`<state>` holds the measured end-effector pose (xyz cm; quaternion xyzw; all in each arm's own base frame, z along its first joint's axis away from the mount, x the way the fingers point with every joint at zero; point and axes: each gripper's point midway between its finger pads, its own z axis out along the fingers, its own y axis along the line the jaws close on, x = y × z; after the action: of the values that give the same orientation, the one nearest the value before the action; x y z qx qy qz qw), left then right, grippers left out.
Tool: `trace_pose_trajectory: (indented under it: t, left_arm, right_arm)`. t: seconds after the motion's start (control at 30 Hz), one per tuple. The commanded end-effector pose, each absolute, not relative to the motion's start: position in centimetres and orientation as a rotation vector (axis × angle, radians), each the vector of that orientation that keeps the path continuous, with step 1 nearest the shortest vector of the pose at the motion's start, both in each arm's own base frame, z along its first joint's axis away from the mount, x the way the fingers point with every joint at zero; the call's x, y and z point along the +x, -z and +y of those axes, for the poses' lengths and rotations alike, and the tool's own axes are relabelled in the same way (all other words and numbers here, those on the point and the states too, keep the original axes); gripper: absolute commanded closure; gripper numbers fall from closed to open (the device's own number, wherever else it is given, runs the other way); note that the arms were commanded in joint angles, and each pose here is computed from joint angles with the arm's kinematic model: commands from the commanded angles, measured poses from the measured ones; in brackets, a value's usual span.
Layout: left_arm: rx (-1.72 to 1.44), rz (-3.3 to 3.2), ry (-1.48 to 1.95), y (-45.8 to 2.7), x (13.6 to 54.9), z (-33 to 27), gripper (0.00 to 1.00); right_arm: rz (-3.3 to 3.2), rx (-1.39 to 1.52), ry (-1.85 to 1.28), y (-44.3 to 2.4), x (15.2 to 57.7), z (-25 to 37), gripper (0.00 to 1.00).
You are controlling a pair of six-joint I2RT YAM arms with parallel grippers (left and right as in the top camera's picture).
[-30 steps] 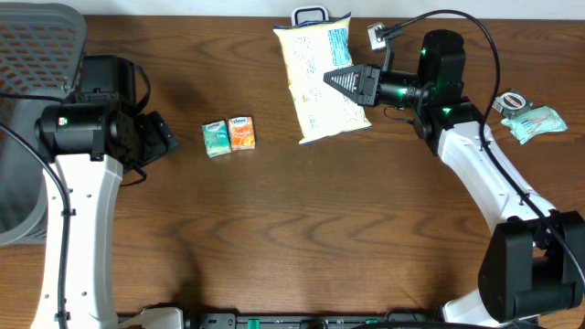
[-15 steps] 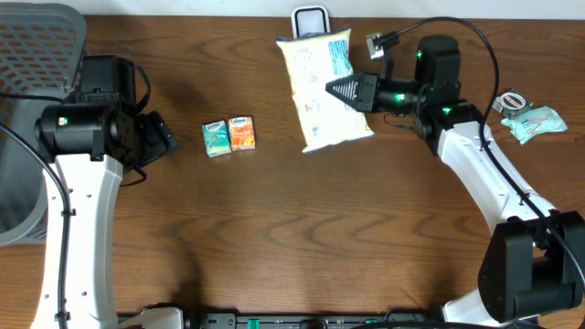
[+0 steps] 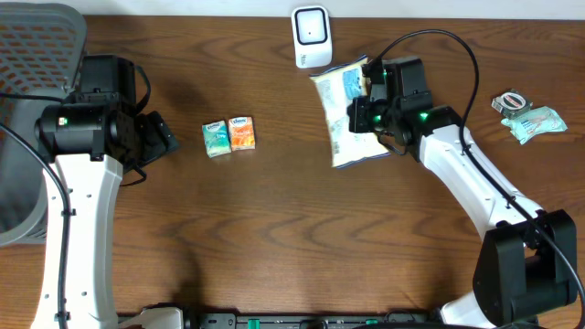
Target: Scan the item barcode
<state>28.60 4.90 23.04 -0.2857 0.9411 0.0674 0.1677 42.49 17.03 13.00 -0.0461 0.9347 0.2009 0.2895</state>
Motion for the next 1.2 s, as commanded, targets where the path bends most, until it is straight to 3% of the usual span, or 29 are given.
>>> trace_pose_trajectory:
  t: [0.0,0.17,0.33,0.57,0.77,0.87,0.93,1.07,1.17]
  left_arm:
    - [-0.832,2.673,-0.206,-23.0,28.6,5.2,0.02]
    - [-0.832,2.673,-0.206,-23.0,28.6,5.2,0.02]
    - [-0.832,2.673,-0.206,-23.0,28.6,5.2,0.02]
    - [-0.832,2.673,-0.206,-23.0,28.6,5.2,0.02]
    - [-0.832,2.673,-0.206,-23.0,28.6,5.2,0.02]
    - [-0.832,2.673,-0.206,-23.0,28.6,5.2,0.02]
    - [-0.832,2.673,-0.206,-23.0,28.6,5.2,0.03]
    - [-0.832,2.673,-0.206,-23.0,28.6,5.2,0.02]
    - [-0.832,2.673,-0.206,-23.0,28.6,5.2,0.03]
  right_arm:
    - [2.471,-0.181,-0.063,-12.7,43.3,12.6,0.99]
    - [2.411,-0.149,0.442,-13.7,43.0,7.8,0.99]
    - [2.311,-0.119,0.745,-15.4,42.6,5.8,0.99]
    - [2.412,-0.247,0.824,-10.8,42.2,6.4,0.99]
    - [2.487,-0.396,0.729,-7.2,40.9,10.6,0.98]
    - [2.474,-0.461,0.641,-6.9,40.2,13.8,0.89]
    - [2.459,-0.519,0.576,-6.8,39.7,16.3,0.73]
    - [2.427,-0.614,0.453,-6.7,38.5,20.7,0.51]
    - [2.409,-0.596,0.379,-7.7,38.3,22.9,0.51]
